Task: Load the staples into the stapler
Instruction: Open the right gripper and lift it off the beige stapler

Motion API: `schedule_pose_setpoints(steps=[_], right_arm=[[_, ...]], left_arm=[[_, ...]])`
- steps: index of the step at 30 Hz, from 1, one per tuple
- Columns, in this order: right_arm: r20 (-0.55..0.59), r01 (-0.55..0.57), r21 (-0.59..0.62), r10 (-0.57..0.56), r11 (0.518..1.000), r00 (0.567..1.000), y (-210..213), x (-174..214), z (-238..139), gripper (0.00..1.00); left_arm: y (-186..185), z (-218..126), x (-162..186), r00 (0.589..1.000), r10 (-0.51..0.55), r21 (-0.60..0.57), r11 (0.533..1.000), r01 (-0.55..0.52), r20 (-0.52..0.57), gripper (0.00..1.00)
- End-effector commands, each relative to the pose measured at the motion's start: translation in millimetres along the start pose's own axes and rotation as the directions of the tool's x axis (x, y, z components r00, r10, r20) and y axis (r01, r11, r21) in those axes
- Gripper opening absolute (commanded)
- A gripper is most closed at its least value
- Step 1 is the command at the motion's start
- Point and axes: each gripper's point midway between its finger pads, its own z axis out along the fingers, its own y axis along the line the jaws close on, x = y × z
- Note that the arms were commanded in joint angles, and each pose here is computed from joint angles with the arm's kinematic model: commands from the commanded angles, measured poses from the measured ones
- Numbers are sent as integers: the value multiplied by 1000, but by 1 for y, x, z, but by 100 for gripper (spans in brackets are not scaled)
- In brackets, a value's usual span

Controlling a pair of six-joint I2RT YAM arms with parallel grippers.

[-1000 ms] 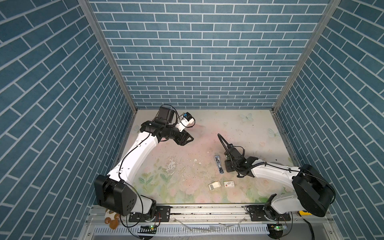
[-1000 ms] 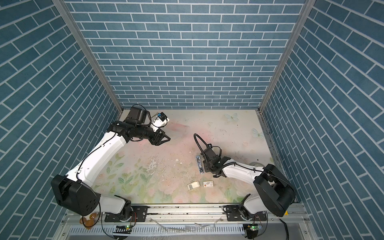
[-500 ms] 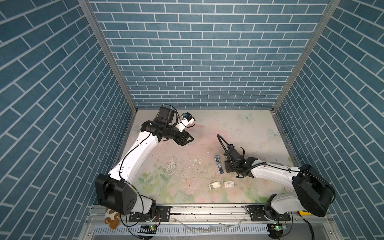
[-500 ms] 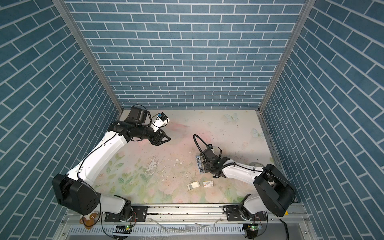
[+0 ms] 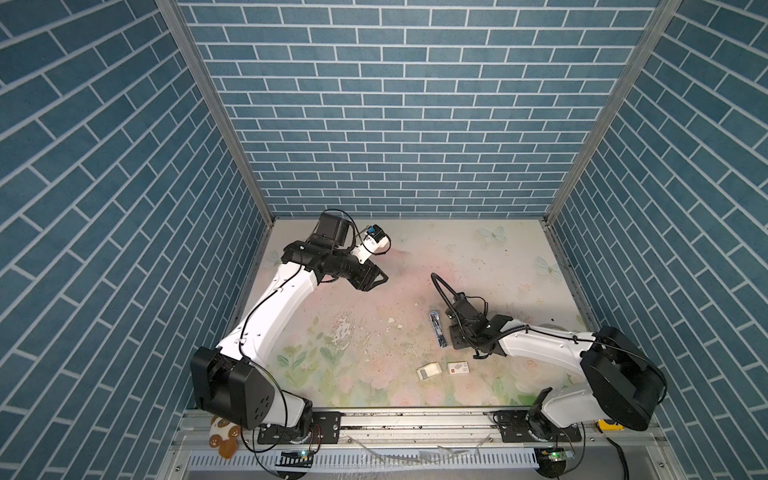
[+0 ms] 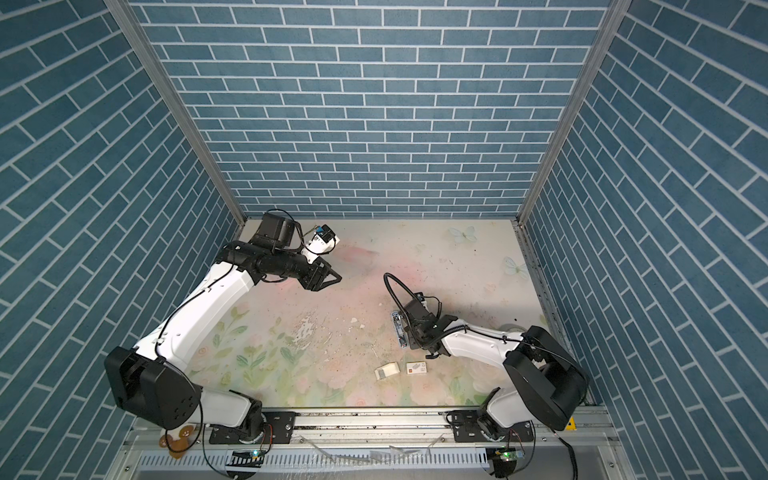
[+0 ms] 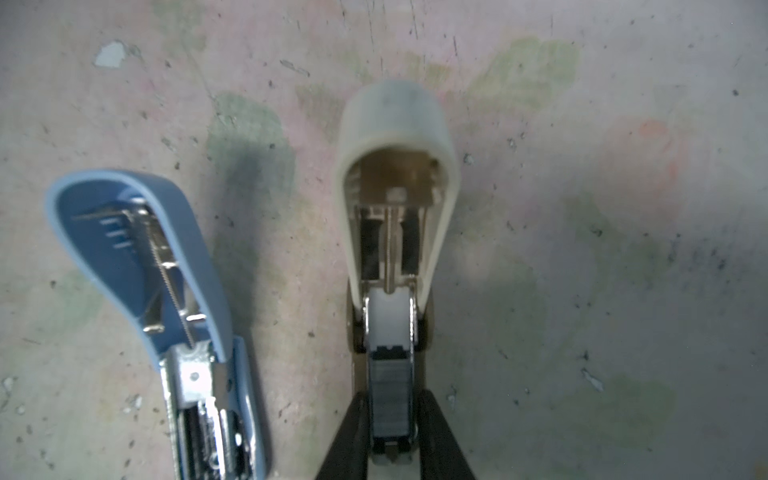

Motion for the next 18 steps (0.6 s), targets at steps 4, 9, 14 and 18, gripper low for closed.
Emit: schedule_pose_setpoints(steps=[4, 9, 14, 18], right_arm=[[-44, -3, 35, 4, 999, 999, -6, 12, 2, 27], [-15, 10, 27, -9, 1000, 1000, -4, 0, -6, 30], [19, 22, 21, -23, 1000, 1000, -3, -17, -27, 32], [26, 30, -6, -30, 1000, 999, -1, -22, -42, 33]], left_arm=[[-2, -2, -5, 1000, 2, 10, 1000, -2, 8, 62], [-2, -4, -6, 1000, 7, 6, 1000, -7, 11, 62], [-3, -7, -8, 1000, 14, -1, 1000, -14, 17, 62], [-4, -11, -9, 1000, 19, -6, 1000, -19, 22, 62]])
